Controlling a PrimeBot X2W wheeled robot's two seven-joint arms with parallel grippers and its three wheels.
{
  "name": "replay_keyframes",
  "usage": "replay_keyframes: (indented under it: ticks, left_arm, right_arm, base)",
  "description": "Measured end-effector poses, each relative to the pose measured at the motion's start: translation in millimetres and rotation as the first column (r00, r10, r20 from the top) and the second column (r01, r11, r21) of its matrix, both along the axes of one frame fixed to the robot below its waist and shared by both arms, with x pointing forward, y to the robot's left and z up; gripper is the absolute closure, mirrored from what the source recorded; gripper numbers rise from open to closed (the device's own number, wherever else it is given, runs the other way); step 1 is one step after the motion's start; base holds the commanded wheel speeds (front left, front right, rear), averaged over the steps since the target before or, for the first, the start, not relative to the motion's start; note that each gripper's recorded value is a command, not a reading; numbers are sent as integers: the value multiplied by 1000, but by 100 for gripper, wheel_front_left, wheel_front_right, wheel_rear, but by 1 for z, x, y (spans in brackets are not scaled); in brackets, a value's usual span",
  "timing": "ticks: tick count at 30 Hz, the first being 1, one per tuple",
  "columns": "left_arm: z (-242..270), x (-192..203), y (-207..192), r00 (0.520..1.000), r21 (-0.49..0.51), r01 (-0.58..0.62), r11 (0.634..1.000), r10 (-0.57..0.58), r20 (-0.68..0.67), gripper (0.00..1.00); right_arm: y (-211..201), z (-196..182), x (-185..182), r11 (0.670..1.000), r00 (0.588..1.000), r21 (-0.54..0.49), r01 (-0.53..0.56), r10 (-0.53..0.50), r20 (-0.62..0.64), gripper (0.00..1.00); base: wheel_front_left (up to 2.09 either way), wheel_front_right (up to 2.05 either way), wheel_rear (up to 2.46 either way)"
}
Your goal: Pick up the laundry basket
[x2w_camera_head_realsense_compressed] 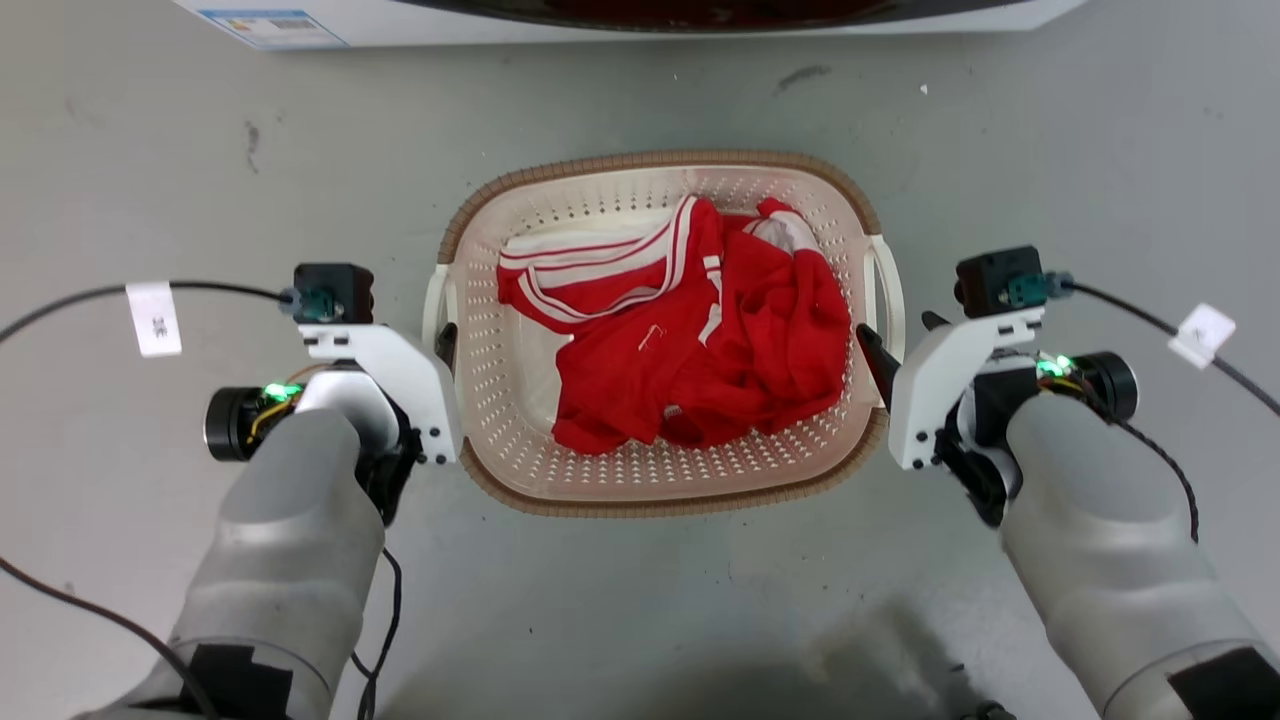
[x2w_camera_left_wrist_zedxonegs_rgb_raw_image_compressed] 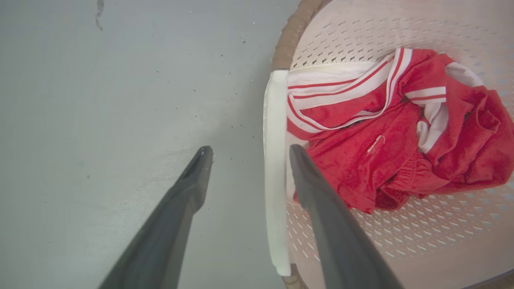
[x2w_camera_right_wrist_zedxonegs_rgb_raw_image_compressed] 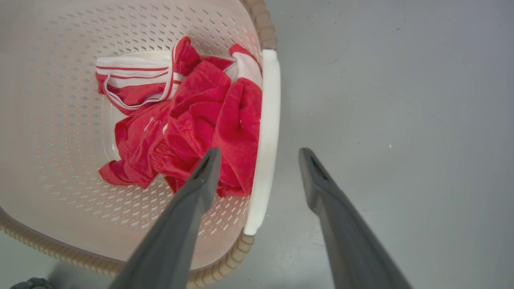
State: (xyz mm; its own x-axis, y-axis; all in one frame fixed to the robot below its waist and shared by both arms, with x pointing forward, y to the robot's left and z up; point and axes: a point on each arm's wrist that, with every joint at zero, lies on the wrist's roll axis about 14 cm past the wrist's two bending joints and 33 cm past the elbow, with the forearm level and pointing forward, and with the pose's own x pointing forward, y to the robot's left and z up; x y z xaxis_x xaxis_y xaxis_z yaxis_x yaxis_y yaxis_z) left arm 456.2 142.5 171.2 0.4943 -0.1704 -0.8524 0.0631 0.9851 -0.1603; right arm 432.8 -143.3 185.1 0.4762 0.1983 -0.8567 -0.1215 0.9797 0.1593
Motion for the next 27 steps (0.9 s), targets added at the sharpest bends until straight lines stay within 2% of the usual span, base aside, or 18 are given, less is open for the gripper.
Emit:
replay_keyframes:
  ticks: [9, 16, 17, 18, 19, 20, 21, 27]
  left_arm:
    - [-25, 9, -6, 990, -9, 28, 1000, -29, -135, 0]
    - [-38, 2, -14, 971, -27, 46, 999, -51, -232, 0]
    - [-39, 0, -15, 969, -31, 42, 999, -49, -243, 18]
    - [-41, -3, -16, 964, -37, 37, 999, -46, -260, 51]
    - [-42, -4, -17, 962, -40, 36, 999, -45, -270, 100]
    - [-43, -7, -17, 958, -43, 37, 998, -48, -283, 100]
    - [-44, -8, -18, 955, -47, 36, 998, -48, -294, 100]
    - [-44, -8, -22, 952, -66, 28, 997, -47, -301, 100]
  right_arm:
    - [2, -22, 1, 1000, 988, 13, -21, 23, -151, 0]
    - [3, -31, -1, 999, 978, 28, -23, 28, -207, 0]
    - [2, -32, -3, 999, 976, 26, -28, 33, -215, 0]
    - [3, -34, -5, 999, 974, 28, -27, 33, -226, 11]
    - [4, -35, -7, 999, 972, 33, -24, 31, -234, 51]
    - [5, -36, -9, 999, 968, 36, -30, 38, -246, 89]
    - [7, -37, -10, 999, 967, 41, -28, 38, -250, 100]
    - [7, -38, -13, 998, 963, 52, -26, 39, -265, 100]
  base:
    - [0, 0, 0]
    - [0, 0, 0]
    - [0, 0, 0]
    - [0, 0, 0]
    - [0, 0, 0]
    - [0, 0, 0]
    - [0, 0, 0]
    - [0, 0, 0]
